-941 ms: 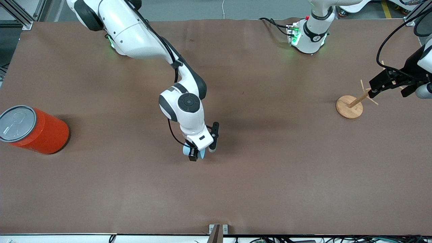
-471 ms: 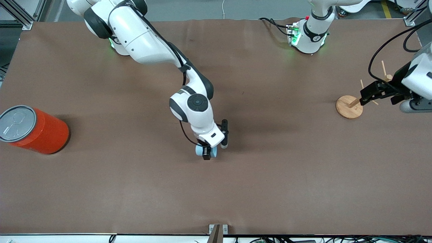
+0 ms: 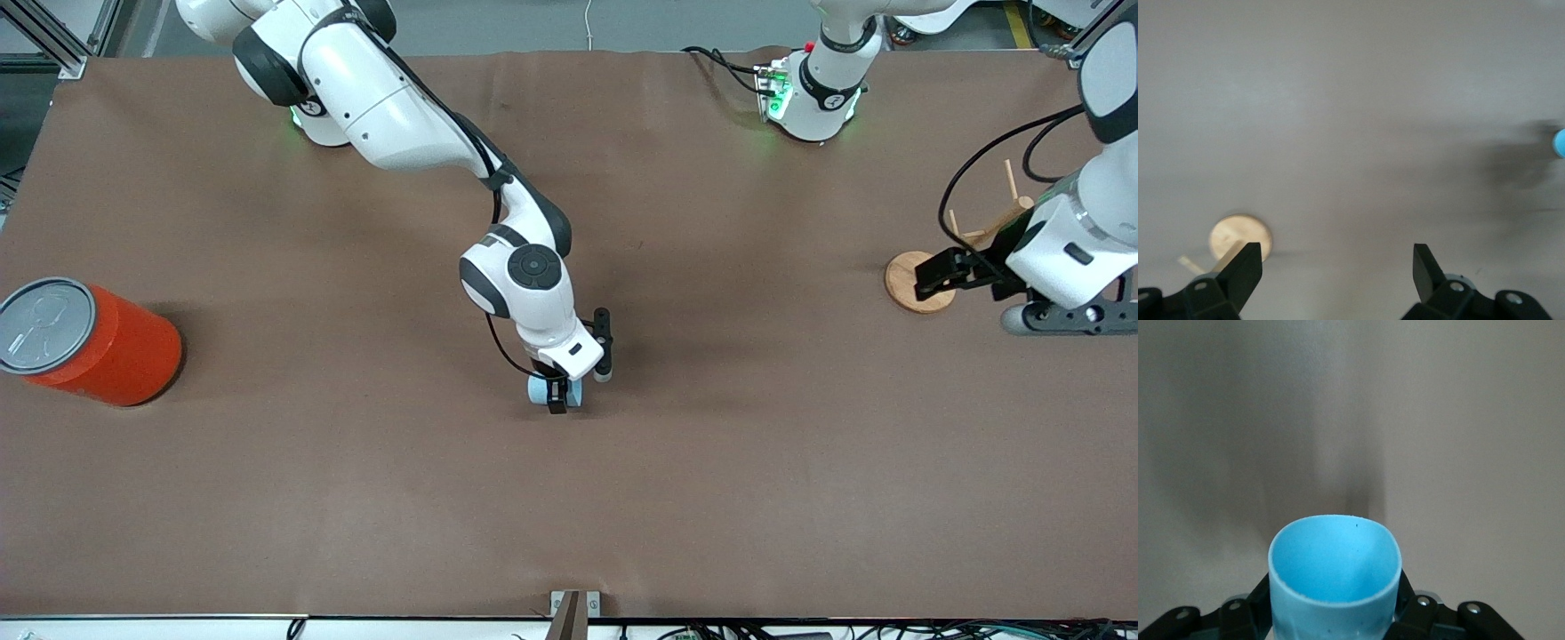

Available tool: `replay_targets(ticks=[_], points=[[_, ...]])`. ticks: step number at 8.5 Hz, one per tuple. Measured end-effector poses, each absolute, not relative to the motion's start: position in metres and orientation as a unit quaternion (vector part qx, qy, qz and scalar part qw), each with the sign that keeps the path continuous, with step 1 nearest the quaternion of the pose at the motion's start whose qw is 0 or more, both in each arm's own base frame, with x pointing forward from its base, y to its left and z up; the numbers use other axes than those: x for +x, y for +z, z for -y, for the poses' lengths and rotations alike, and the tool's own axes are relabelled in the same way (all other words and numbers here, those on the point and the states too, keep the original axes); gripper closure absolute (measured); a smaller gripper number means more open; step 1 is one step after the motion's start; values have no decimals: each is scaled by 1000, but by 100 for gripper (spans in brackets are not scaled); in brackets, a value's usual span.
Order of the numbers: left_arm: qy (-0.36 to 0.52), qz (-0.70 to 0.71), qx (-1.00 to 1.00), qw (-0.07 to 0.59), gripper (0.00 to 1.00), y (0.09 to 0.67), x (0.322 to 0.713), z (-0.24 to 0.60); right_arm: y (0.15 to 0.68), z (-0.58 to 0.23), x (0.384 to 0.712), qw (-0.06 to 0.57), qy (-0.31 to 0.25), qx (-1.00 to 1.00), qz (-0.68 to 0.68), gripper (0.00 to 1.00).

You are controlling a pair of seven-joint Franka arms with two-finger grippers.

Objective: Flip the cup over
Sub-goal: 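Lower the cup on its side and open the right gripper, then withdraw the right gripper while the left gripper reaches the cup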

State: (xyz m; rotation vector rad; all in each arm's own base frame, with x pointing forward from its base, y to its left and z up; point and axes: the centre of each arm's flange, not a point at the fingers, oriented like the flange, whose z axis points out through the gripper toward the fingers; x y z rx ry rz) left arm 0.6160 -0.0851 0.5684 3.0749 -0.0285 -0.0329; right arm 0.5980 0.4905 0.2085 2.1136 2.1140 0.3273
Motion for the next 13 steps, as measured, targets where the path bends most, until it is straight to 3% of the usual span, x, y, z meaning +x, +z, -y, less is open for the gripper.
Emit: replay_targets(ticks=[3, 5, 9, 13], points=[[-5, -6, 993, 115, 0, 528, 644, 102, 207, -485, 602, 67, 108, 704, -698, 25], [-14, -24, 984, 176, 0, 497, 660, 115, 207, -484, 603, 67, 108, 705, -698, 1], [-39, -42, 958, 282, 0, 448, 674, 167, 228, -480, 608, 56, 94, 721, -684, 0], [-53, -46, 939, 337, 1, 399, 677, 228, 361, -407, 633, 20, 42, 787, -616, 0]])
